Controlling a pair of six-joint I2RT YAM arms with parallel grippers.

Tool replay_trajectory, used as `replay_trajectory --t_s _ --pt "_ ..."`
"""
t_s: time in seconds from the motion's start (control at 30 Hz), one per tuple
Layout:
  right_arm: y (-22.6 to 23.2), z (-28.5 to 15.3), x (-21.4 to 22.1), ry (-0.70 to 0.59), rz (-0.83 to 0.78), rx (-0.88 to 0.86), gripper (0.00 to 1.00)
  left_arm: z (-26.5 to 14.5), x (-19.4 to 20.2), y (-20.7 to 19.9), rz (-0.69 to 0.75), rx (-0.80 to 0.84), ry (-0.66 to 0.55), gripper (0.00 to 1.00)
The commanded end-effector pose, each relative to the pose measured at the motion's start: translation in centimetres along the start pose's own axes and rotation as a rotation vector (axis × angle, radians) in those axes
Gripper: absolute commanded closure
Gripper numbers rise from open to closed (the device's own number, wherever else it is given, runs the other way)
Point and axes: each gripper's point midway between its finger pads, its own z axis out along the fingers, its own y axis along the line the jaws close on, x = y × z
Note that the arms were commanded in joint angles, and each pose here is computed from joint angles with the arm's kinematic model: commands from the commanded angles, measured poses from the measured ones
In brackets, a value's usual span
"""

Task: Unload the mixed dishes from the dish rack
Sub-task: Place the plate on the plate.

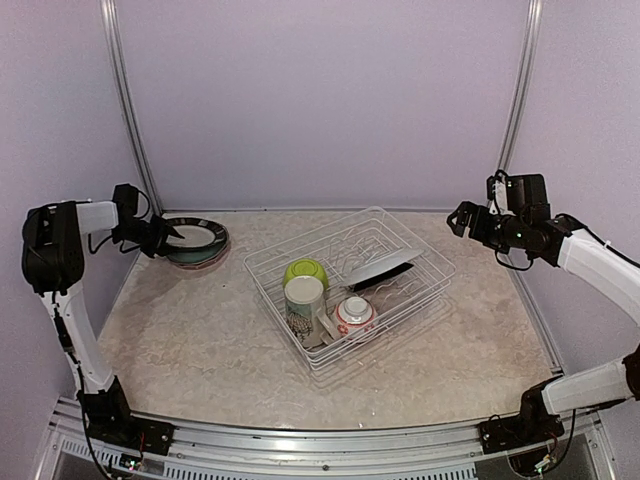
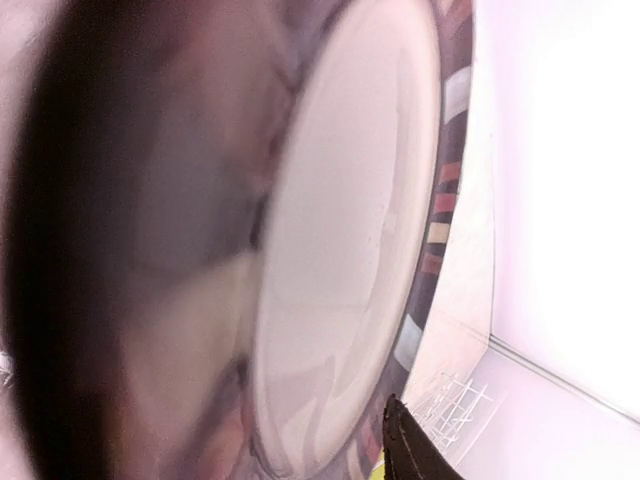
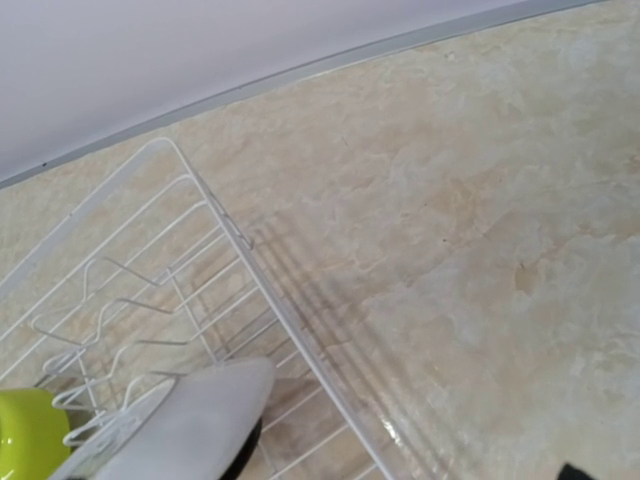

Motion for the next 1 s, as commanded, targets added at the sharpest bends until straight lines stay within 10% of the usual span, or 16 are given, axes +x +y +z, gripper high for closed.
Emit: replay_trajectory --t_s 0.0,0.33,0.7,0.97 --pt "-0.3 -0.1 0.5 0.009 0.011 0.003 0.0 -0.5 0.1 -1.4 0.083 0.05 -0.028 0.61" --pt "-0.1 0.0 0.4 0.007 0.007 -0.004 0.0 -1.5 1.2 -0.7 0.178 -0.077 -0.089 0.49" --pt "-0.3 0.5 0.7 0.02 0.006 0.002 0.0 -3.0 1.7 1.0 0.256 -0.233 -0.157 0.03" --pt "-0.1 1.0 0.7 0.03 0.003 -0.006 0.0 -4.2 2.6 0.2 0.313 -0.261 -0.19 0.01"
